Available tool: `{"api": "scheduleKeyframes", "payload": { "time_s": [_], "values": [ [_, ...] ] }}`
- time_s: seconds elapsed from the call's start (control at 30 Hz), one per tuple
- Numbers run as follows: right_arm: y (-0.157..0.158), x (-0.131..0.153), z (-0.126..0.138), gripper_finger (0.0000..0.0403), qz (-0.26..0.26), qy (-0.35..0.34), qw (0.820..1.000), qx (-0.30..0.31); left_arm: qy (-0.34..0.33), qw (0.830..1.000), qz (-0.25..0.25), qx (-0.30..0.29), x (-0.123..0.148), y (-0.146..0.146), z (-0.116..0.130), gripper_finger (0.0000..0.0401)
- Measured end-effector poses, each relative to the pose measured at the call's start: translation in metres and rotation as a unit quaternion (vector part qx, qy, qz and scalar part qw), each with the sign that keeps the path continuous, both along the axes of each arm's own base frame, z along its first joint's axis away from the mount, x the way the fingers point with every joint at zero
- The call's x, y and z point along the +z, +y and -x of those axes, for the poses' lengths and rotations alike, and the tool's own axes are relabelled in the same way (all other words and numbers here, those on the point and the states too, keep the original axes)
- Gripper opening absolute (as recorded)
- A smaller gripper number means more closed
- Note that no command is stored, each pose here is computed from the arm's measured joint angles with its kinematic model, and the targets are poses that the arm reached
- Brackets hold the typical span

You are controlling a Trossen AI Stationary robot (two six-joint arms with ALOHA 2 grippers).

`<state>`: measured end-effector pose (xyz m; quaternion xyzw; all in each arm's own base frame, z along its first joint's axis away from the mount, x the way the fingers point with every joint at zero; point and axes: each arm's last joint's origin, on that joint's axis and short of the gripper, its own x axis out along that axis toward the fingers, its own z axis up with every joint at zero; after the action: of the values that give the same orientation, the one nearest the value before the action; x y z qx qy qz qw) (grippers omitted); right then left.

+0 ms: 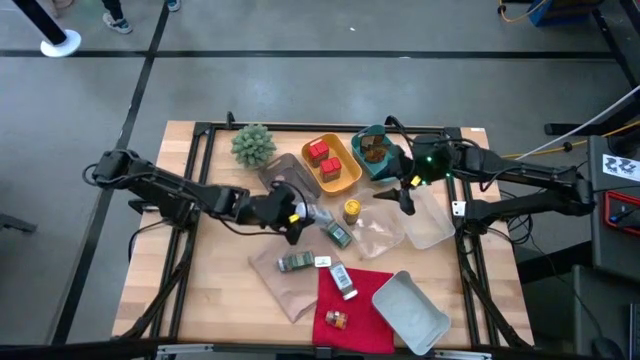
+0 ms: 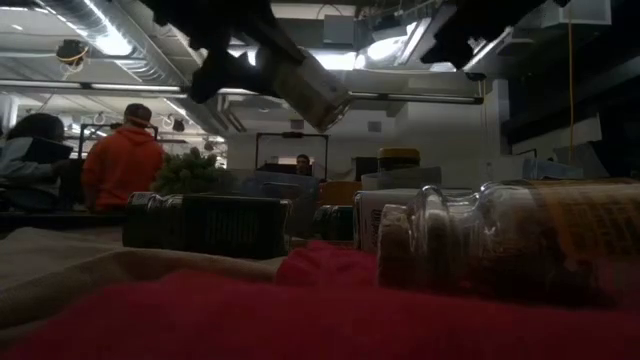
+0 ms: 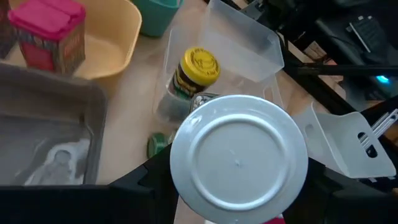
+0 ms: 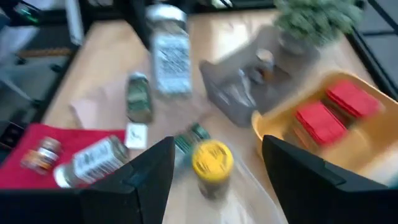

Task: Sort spices by type
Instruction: Put the left white seasoning bottle into the right transparent bin

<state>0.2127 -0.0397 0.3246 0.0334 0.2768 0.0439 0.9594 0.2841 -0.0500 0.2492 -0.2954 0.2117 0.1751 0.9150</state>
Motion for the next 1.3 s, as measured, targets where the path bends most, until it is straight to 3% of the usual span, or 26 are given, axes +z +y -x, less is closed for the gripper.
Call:
{"api": "scheduleKeyframes", "payload": {
  "time_s": [0.13,0.37,0.77,1.0,1.3],
  "values": [
    [-0.002,-0.003,-0.016,0.0241,-0.019,-0.023,0.999,0.028,0.004,1.0,-0.017,-0.007,0.001,0.012,-0.002,0.0198],
    [-0.009,-0.025,-0.055,0.0241,-0.056,-0.024,0.998,0.023,-0.001,0.998,-0.053,-0.026,0.0,0.016,-0.008,0.0198],
    [-0.007,-0.061,-0.095,0.0241,-0.144,-0.019,0.982,0.12,-0.009,0.993,-0.067,-0.093,-0.021,0.009,-0.03,0.0198],
    [0.014,-0.071,-0.107,0.0241,-0.137,-0.011,0.98,0.146,-0.017,0.993,-0.066,-0.093,-0.024,0.009,-0.034,0.0198],
    [0.033,-0.073,-0.11,0.0241,-0.084,-0.001,0.992,0.093,-0.013,0.992,-0.074,-0.098,-0.024,0.008,-0.033,0.0198]
  ]
}}
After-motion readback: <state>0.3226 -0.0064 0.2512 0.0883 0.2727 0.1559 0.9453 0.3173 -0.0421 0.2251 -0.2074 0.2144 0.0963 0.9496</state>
